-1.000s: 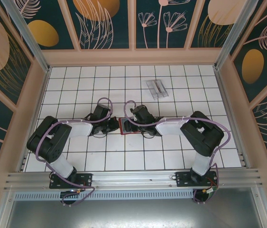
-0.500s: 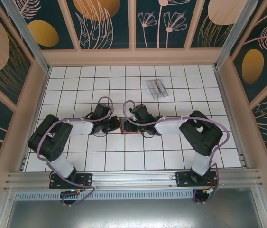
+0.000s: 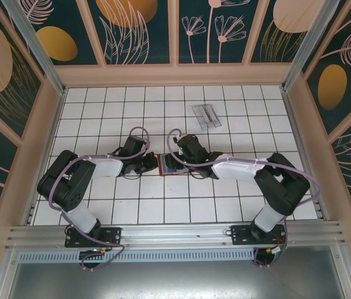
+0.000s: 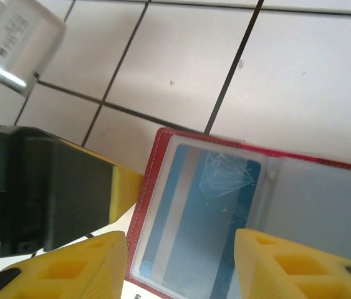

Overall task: Put the credit cards into the card holder
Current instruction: Insert the credit card into the card slot, then close the card holder at the center of the table.

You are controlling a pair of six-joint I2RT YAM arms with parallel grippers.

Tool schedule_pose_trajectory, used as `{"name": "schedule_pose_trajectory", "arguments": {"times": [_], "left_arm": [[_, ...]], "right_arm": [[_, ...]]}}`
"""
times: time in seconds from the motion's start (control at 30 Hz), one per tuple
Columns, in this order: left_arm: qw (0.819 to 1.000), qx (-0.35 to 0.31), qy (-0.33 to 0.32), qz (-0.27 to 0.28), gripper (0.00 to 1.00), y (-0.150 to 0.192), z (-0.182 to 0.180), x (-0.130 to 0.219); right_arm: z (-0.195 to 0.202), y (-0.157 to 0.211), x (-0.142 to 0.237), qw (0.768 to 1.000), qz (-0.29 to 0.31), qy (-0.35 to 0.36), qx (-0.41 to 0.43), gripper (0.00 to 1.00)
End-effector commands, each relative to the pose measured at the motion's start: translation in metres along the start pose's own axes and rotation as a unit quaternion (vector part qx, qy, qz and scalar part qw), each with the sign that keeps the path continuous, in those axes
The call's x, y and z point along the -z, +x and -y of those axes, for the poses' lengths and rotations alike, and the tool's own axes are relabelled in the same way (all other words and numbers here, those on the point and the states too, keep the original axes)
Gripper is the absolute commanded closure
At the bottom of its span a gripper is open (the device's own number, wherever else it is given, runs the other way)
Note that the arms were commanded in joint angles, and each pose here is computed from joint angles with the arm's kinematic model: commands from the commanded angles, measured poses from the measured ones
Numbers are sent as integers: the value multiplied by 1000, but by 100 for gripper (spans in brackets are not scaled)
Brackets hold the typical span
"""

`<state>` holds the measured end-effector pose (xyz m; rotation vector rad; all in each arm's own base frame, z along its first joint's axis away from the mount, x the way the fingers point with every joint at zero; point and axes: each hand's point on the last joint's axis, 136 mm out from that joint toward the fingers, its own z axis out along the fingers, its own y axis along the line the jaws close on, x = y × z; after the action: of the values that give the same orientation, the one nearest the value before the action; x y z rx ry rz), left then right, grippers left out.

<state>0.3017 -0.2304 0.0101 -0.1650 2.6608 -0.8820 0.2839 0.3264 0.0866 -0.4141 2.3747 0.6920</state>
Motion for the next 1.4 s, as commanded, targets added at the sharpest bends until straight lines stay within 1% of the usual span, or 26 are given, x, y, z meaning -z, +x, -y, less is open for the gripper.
{"name": "schedule_pose_trajectory", "arguments": {"times": [0.0,0.2,0.23,0.33,0.43,0.53,0.67,0.77,0.9,1.03,1.1,1.2,1.27,1.37], "left_arm": [[999,-12,-35,-40,100,23,-23,-19],[999,-21,-31,-38,100,19,-17,-17],[999,-21,-31,-39,100,19,-17,-16],[999,-20,-29,-36,100,19,-16,-14],[998,-21,-32,-40,100,19,-17,-15],[999,-18,-28,-35,100,19,-16,-14],[999,-17,-26,-38,100,19,-15,-15],[999,-16,-22,-36,100,19,-14,-15],[999,-16,-25,-38,100,20,-14,-13],[999,-16,-23,-38,100,18,-12,-12],[999,-13,-10,-39,100,18,-5,-10],[999,-7,10,-42,100,17,5,-6],[999,-9,34,-36,100,11,21,4],[998,-5,64,-23,100,5,37,14]], "right_arm": [[30,0,15,998,7,55,4,49],[81,-6,45,990,24,127,-58,45],[90,-5,49,988,21,137,-68,43],[113,1,57,984,11,151,-97,41],[119,9,56,985,-2,130,-112,42],[111,13,47,989,-18,92,-117,44],[113,20,37,988,-30,90,-122,46],[115,20,32,988,-29,90,-122,53],[124,20,27,986,-25,100,-133,73],[119,18,25,988,-13,78,-134,90],[111,18,21,990,-19,55,-132,95],[99,24,15,991,-31,23,-129,99],[94,29,10,991,-40,13,-130,100],[82,34,2,990,-52,-4,-128,100]]}}
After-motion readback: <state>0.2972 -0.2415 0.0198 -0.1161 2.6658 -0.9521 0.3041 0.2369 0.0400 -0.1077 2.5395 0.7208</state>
